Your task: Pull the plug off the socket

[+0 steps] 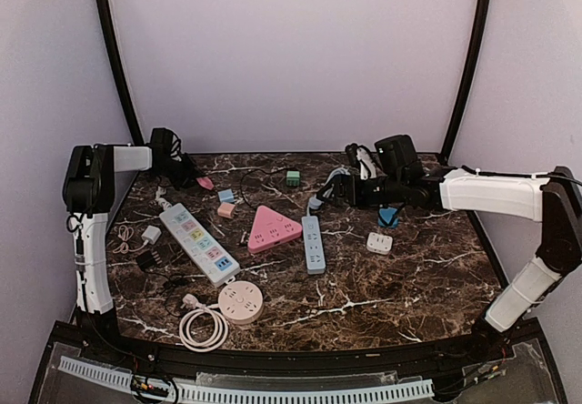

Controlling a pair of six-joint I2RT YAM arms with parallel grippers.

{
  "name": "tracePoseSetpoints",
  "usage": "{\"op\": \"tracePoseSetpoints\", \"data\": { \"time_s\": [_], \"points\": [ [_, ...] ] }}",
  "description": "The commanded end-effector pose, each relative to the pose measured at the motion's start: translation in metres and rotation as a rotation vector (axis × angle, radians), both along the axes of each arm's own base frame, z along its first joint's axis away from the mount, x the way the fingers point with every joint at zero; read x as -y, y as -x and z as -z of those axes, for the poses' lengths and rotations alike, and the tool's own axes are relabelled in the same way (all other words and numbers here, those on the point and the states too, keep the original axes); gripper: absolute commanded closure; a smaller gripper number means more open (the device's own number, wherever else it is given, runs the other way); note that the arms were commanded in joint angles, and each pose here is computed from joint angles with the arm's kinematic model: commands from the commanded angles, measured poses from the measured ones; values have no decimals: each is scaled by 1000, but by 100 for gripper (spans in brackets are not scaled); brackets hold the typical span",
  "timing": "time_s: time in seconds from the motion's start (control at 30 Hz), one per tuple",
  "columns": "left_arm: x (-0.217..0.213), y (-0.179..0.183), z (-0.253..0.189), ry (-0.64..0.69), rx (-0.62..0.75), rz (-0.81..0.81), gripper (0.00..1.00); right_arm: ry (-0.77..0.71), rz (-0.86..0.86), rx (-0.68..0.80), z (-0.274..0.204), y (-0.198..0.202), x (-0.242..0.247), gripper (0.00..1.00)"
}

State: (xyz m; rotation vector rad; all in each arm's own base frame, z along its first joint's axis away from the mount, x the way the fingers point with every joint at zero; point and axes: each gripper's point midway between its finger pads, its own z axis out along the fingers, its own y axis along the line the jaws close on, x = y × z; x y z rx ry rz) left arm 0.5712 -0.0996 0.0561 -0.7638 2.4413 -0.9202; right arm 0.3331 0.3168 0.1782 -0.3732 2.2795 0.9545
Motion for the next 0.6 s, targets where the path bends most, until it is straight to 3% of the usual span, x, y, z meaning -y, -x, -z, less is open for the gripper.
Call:
{"op": "tracePoseSetpoints", "data": {
  "time_s": [0.0, 0.23, 0.5, 0.57],
  "points": [
    [-4, 1, -6, -17, -2, 13, 71, -40, 12, 46, -16, -7, -1, 1],
    [-9, 9, -3, -58, -34, 12, 58, -34, 12, 48, -15, -7, 0, 1],
    [-13, 22, -25, -120, 13, 28, 10, 49, 60, 94, -12, -16, 13, 2],
    [-14, 25, -38, -142, 38, 35, 6, 72, 78, 108, -12, -19, 17, 2]
  ]
}}
